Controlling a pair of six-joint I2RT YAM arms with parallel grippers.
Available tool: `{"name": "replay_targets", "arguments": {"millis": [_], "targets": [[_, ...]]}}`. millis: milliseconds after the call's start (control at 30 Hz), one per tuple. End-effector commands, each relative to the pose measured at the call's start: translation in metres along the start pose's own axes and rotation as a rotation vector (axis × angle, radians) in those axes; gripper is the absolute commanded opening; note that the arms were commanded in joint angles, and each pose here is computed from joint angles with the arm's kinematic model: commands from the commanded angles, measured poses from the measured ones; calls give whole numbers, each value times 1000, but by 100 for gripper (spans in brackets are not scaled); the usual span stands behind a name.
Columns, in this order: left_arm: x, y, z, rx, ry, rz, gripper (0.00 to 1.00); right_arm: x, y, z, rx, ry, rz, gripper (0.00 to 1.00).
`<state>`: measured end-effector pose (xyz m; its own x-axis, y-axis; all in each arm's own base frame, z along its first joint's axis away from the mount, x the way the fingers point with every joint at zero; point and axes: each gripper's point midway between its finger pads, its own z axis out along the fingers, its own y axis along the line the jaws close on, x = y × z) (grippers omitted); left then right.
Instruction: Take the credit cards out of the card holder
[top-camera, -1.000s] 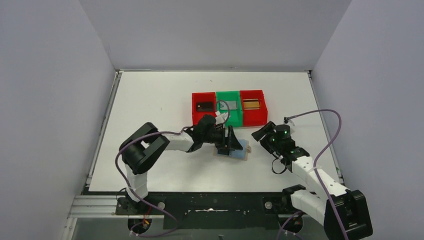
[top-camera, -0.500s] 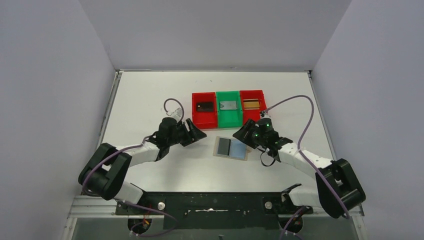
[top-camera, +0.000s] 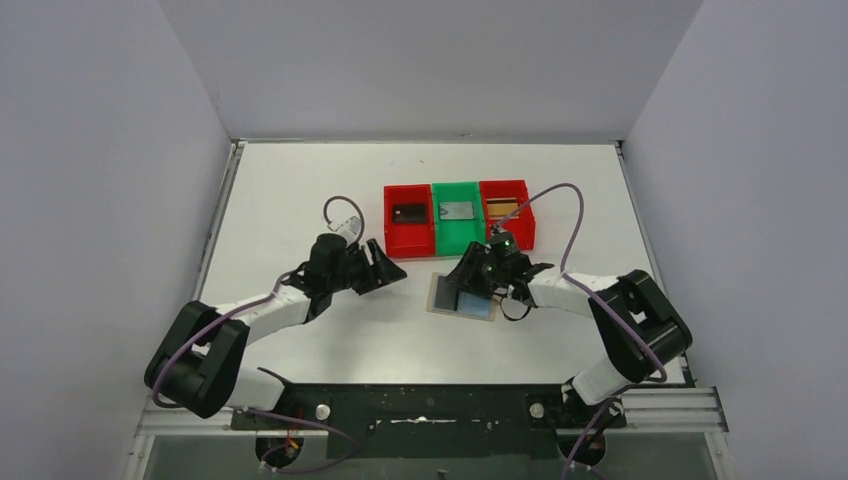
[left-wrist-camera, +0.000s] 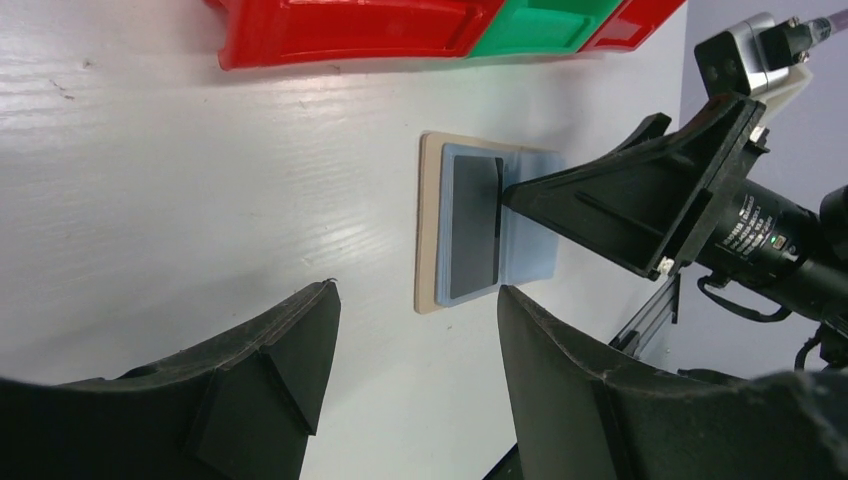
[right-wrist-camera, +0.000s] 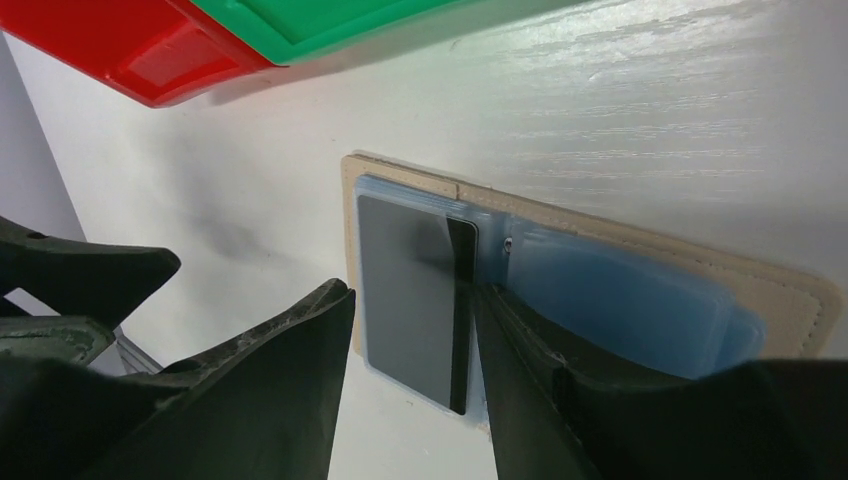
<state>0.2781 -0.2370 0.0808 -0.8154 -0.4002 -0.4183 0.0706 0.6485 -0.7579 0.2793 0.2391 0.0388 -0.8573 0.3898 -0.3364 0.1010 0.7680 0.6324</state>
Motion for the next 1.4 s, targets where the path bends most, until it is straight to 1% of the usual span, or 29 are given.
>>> {"name": "replay_targets", "arguments": {"millis": [0, 100, 200, 300, 400, 500, 567, 700, 767, 833, 967, 1167, 1367], "targets": [[-8, -24, -1, 44, 19, 107, 59, -13, 18, 5, -64, -31, -5, 49], [-7, -30, 0, 33, 34, 164, 59, -17, 5, 2, 8, -56, -3, 49], [-4, -35, 4, 28, 49, 198, 59, -15, -7, -1, 69, -52, -1, 49], [-2, -48, 11, 48, 62, 223, 59, -9, -12, 1, 76, -27, -4, 48], [6, -56, 22, 55, 85, 249, 59, -3, -14, 4, 70, -5, -6, 45], [15, -66, 33, 61, 113, 272, 58, -2, -18, 5, 80, -11, -1, 40], [20, -70, 41, 56, 131, 283, 58, -3, -22, 4, 95, -21, 3, 39], [26, -70, 54, 18, 158, 292, 54, -4, -27, 3, 103, -16, -24, 36], [25, -73, 59, 26, 152, 290, 52, -2, -29, 3, 107, -4, -43, 35], [26, -76, 63, 28, 157, 288, 50, 0, -30, 3, 106, 6, -52, 32], [35, -76, 71, 33, 193, 288, 45, 5, -34, 6, 111, 32, -58, 30], [59, -67, 77, 16, 256, 268, 39, 12, -22, 13, 37, 80, -95, 27], [67, -50, 78, -47, 266, 226, 32, 13, -17, 15, 1, 92, -100, 27]]}}
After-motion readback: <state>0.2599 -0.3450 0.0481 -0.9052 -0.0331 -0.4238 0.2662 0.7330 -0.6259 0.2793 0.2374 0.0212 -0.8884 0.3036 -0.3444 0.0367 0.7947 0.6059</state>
